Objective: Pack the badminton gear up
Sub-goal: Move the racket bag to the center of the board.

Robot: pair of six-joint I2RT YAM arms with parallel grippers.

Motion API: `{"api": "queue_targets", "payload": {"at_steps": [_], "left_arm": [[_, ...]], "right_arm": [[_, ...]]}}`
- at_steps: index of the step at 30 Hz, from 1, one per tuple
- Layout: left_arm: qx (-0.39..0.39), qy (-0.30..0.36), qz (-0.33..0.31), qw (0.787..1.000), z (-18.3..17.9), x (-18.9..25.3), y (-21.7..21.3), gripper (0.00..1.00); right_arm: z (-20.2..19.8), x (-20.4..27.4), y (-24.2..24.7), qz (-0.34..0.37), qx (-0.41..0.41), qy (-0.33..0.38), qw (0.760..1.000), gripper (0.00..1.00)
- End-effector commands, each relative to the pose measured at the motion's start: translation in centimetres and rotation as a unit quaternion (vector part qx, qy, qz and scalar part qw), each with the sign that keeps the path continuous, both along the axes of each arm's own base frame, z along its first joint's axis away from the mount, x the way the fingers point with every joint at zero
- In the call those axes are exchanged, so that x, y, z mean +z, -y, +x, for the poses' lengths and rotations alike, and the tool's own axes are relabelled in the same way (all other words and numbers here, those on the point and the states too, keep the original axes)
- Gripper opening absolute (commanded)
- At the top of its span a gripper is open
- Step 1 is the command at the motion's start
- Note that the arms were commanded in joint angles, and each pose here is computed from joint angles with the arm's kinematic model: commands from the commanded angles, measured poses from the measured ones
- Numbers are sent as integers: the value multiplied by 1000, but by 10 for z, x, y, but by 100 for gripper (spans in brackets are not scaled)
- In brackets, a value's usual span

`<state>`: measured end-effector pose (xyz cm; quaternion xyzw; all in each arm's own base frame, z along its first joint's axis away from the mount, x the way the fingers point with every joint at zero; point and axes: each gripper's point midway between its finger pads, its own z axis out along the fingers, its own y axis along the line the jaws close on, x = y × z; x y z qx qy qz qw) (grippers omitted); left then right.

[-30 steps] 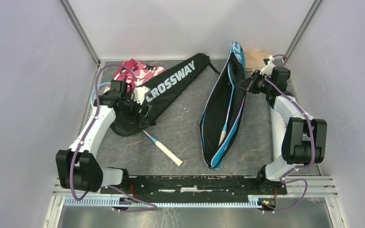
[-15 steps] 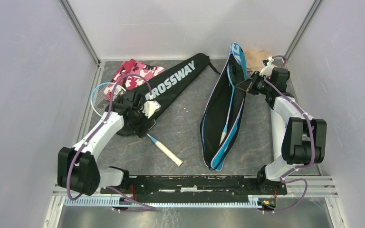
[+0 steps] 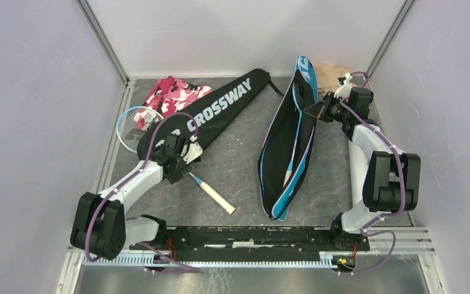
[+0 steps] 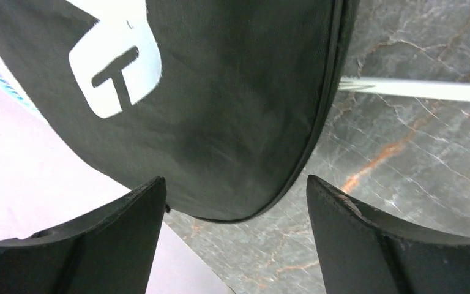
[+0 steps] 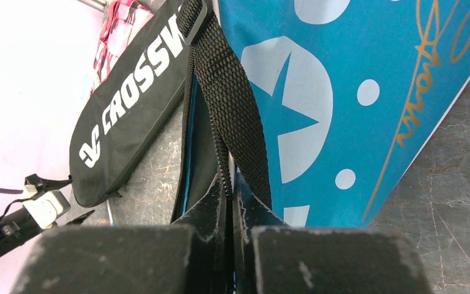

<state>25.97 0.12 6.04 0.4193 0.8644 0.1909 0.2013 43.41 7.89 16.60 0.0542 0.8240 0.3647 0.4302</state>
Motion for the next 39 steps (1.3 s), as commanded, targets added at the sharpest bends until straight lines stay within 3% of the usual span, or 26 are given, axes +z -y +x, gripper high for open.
{"api": "queue_targets", "payload": {"at_steps": [1,4,15,25,34,39], "left_arm": [[-38,66,48,996,27,9,1,87],[-64,75,60,993,29,6,7,79],[-171,98,120,973,37,31,23,3],[-297,112,147,937,55,67,60,2],[-359,142,171,907,84,107,106,2],[-391,158,179,889,104,108,126,5]], "right_arm": [[-1,10,-3,4,15,21,1000,0],[-2,10,-2,4,15,20,1000,0],[-3,13,0,5,13,22,1000,0],[-1,13,0,5,10,22,1000,0],[-1,16,2,2,8,27,1000,0],[0,18,1,5,9,28,1000,0]]}}
